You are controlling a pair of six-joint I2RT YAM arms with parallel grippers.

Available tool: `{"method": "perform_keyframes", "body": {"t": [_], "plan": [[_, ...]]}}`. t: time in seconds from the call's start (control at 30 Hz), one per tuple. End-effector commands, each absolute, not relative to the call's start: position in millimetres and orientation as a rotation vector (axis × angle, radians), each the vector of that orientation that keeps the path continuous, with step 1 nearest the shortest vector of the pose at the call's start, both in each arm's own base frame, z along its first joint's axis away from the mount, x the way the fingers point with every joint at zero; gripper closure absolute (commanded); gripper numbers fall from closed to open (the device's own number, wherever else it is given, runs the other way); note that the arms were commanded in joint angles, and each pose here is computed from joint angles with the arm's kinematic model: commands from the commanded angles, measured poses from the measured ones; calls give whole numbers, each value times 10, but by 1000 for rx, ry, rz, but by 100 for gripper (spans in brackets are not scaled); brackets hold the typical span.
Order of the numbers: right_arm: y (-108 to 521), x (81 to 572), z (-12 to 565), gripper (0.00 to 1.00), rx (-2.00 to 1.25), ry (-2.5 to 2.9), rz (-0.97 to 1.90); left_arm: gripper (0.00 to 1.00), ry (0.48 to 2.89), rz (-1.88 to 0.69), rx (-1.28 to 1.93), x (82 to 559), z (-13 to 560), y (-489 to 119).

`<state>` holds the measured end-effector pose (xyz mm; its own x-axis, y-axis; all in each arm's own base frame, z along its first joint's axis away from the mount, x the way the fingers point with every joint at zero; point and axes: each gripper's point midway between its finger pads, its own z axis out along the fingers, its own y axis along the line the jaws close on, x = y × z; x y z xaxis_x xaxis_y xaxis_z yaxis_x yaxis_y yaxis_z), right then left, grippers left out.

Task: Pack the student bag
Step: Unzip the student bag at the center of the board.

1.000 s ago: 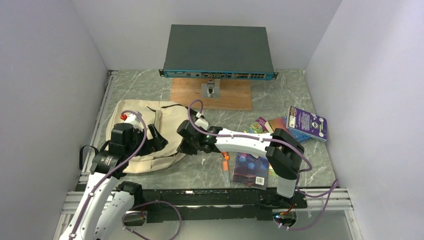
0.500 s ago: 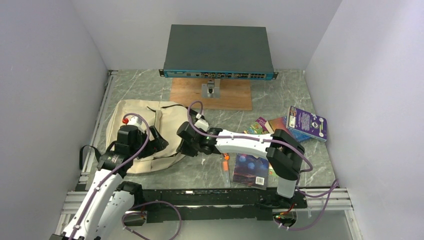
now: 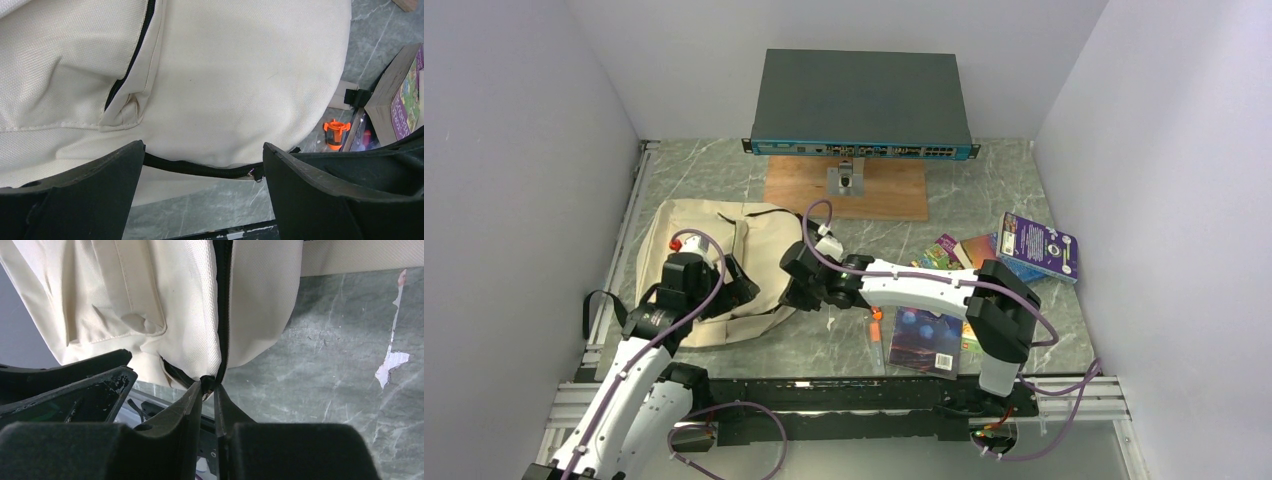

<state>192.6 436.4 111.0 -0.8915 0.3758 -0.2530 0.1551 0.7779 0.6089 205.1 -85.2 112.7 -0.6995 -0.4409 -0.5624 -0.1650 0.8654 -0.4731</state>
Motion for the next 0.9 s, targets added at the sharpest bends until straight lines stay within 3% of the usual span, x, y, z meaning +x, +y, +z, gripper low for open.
{"method": "perform_keyframes", "body": {"t": [0.0, 0.07, 0.17, 0.37, 0.57, 0.73, 0.87], "plan": [[4377, 1905, 1227, 87, 404, 2589, 895, 7, 2287, -525, -436, 2133, 1189, -868], [4383, 1908, 1190, 86, 403, 2595, 889, 7, 2288, -525, -435, 2138, 1191, -870], [4404, 1916, 1136, 73, 397, 2604, 888, 6, 2290, -526, -437, 2141, 1181, -873], [4427, 1952, 1085, 73, 399, 2606, 879, 6, 2295, -531, -438, 2139, 1149, -882], [4422, 1986, 1021, 100, 407, 2602, 862, 6, 2303, -525, -461, 2138, 1086, -875], [4338, 2045, 1057, 100, 317, 2538, 843, 8, 2341, -468, -563, 2122, 876, -799], [4289, 2121, 1407, 100, 187, 2267, 1047, 10, 2377, -388, -698, 2064, 599, -683]]}}
